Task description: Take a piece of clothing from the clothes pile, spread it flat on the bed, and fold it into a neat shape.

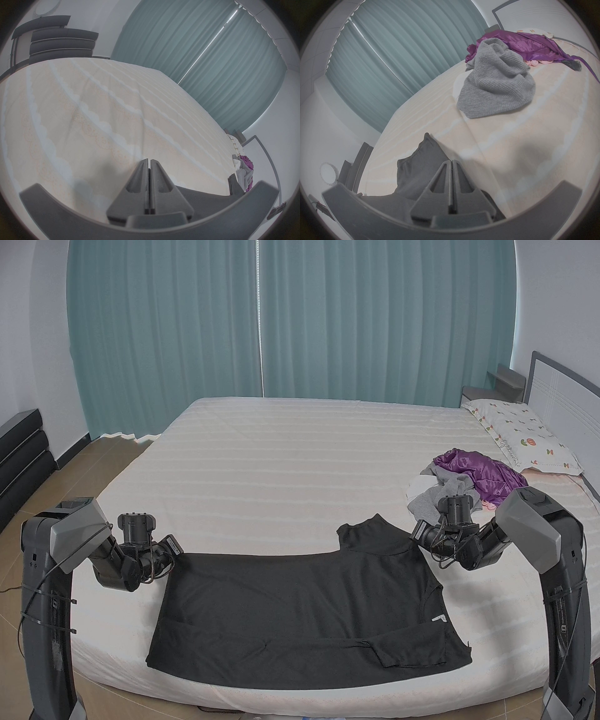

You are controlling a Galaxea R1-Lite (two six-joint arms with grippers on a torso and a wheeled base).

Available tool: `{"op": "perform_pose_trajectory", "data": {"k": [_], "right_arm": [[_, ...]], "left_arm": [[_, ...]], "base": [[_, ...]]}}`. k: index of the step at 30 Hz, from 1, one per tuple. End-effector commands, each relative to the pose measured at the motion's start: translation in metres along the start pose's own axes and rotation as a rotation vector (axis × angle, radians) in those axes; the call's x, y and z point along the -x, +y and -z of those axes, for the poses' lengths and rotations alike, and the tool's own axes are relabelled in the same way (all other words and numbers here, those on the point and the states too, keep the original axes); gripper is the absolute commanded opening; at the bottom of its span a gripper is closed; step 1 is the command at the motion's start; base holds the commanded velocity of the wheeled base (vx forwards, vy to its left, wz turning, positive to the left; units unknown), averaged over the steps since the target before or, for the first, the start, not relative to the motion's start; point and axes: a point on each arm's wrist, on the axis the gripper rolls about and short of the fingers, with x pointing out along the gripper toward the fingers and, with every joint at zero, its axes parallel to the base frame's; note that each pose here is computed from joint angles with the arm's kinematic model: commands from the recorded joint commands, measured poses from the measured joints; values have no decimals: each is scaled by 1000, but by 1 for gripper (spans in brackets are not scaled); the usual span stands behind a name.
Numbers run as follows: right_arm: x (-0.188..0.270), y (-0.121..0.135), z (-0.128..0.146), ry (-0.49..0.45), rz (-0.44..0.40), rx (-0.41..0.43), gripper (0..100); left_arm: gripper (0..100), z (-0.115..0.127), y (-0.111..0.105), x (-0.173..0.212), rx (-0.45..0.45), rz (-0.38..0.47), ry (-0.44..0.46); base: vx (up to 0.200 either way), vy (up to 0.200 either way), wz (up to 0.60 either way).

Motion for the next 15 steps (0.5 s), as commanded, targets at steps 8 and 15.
{"op": "perform_pose_trajectory", "data": {"k": [8,15], "right_arm": [[26,10,-12,-109,-84,-43,0],[32,6,-7,-107,-82,-48,0]], "left_arm": [[0,-18,-6,24,26,14,-42],[0,-18,-5,32,48,41,-82]], "base": [[0,0,0],[0,0,0]]}}
